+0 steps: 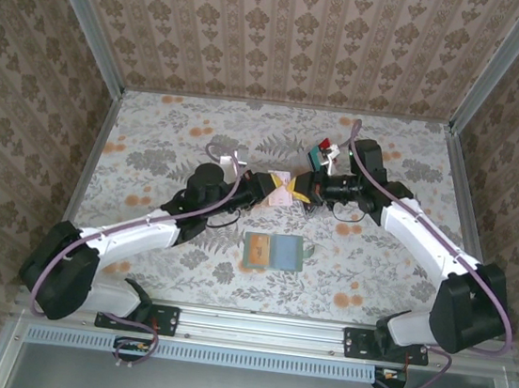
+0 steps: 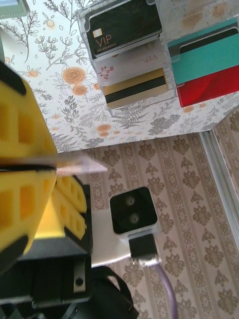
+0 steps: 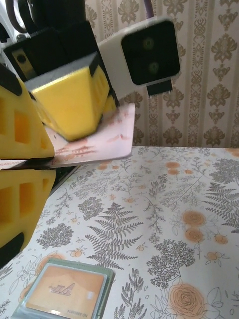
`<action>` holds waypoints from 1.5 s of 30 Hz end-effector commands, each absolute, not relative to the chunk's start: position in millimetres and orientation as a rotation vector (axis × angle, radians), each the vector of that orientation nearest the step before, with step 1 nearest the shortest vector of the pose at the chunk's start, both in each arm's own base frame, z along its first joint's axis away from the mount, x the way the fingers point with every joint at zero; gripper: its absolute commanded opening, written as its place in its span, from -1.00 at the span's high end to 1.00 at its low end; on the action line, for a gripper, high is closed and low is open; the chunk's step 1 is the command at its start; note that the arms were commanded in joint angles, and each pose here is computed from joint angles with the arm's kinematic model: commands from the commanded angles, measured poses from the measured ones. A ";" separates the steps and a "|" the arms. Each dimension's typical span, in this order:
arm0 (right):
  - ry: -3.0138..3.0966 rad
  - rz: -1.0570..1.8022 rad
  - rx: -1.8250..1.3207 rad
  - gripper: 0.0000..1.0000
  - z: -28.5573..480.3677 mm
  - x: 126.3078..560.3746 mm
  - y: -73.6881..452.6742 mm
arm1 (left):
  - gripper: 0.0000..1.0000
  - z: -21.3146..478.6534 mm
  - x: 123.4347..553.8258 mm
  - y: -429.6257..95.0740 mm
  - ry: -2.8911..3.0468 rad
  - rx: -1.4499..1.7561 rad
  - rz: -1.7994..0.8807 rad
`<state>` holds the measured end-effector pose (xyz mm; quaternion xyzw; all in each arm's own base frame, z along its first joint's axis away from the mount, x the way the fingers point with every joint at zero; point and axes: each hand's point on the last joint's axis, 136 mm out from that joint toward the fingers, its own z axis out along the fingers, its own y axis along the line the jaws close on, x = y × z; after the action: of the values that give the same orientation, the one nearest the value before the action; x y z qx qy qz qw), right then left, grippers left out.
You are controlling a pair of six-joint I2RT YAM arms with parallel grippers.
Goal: Put the credit cards into the card holder
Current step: Pass the credit card.
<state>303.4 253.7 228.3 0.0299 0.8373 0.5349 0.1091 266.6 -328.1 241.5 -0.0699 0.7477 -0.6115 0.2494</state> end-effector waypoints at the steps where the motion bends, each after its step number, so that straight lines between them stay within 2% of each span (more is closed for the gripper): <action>1: 2.461 1.618 0.072 0.73 227.2 301.2 258.4 | 0.98 261.0 263.0 -323.4 1.966 -0.190 -1.708; 6: 2.425 1.658 0.051 0.40 235.1 300.7 260.9 | 1.00 264.7 264.5 -321.9 1.951 -0.232 -1.731; 10: 2.416 1.697 0.027 0.35 238.4 299.1 265.0 | 1.00 268.6 266.0 -321.3 1.927 -0.266 -1.762; 14: 2.408 1.729 -0.012 0.36 241.0 297.1 270.4 | 0.85 274.2 266.2 -321.9 1.900 -0.285 -1.803; 16: 2.422 1.706 -0.003 0.43 235.9 298.5 270.0 | 0.72 274.6 267.2 -320.2 1.889 -0.304 -1.808; 18: 2.449 1.655 0.038 0.60 226.6 301.7 265.7 | 0.62 279.7 267.2 -319.7 1.866 -0.306 -1.827; 21: 2.477 1.599 0.102 0.65 215.5 305.8 259.5 | 0.51 286.8 265.9 -318.7 1.832 -0.300 -1.852; 45: 2.507 1.488 0.237 0.59 201.0 315.3 244.1 | 0.53 284.1 265.2 -315.6 1.822 -0.306 -1.857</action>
<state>315.0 254.6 223.4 0.0461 0.8343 0.5366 0.1181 267.1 -319.7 248.1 -0.1259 0.7141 -0.6471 0.2356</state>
